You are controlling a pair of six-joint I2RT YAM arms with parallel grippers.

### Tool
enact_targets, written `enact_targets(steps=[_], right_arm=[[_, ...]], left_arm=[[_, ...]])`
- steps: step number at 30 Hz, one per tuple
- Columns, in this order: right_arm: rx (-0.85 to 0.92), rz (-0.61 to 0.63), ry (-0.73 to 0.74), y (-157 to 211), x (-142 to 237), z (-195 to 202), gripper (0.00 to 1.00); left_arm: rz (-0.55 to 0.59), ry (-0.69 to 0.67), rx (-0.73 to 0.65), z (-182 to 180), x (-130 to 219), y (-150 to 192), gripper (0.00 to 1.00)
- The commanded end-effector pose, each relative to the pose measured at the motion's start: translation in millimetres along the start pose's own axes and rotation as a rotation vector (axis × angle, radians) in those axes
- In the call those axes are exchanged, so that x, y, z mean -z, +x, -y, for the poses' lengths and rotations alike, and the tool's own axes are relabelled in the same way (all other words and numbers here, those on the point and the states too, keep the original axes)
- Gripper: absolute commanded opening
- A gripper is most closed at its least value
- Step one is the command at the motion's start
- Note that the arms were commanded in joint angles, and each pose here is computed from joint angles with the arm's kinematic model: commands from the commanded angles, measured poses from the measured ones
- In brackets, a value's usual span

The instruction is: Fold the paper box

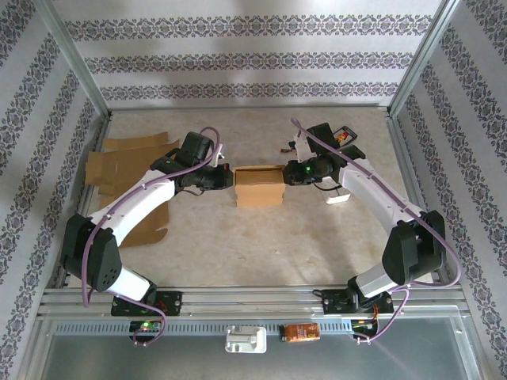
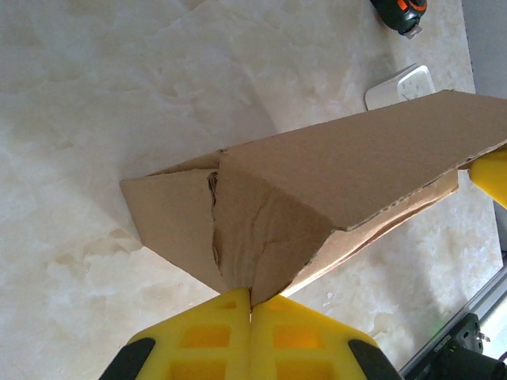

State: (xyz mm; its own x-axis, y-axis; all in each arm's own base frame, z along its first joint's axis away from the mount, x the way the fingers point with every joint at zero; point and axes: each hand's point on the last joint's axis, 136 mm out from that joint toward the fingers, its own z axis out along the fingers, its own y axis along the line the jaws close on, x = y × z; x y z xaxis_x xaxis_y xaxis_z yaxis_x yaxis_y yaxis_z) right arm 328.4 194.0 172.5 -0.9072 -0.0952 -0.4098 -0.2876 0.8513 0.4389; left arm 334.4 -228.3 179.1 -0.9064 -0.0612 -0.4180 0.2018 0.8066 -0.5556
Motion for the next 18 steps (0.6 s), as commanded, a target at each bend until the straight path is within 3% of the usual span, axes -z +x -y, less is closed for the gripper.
enact_targets(steps=[1, 8, 18], right_arm=[[0.012, -0.024, 0.019, 5, -3, 1, 0.13], [0.018, -0.018, 0.030, 4, -1, 3, 0.13], [0.022, -0.023, 0.031, 5, -1, 3, 0.13]], left_arm=[[-0.003, 0.050, 0.045, 4, -1, -1, 0.00], [0.054, 0.120, 0.050, 24, 18, -18, 0.00], [0.054, 0.194, 0.105, 27, 14, -19, 0.00]])
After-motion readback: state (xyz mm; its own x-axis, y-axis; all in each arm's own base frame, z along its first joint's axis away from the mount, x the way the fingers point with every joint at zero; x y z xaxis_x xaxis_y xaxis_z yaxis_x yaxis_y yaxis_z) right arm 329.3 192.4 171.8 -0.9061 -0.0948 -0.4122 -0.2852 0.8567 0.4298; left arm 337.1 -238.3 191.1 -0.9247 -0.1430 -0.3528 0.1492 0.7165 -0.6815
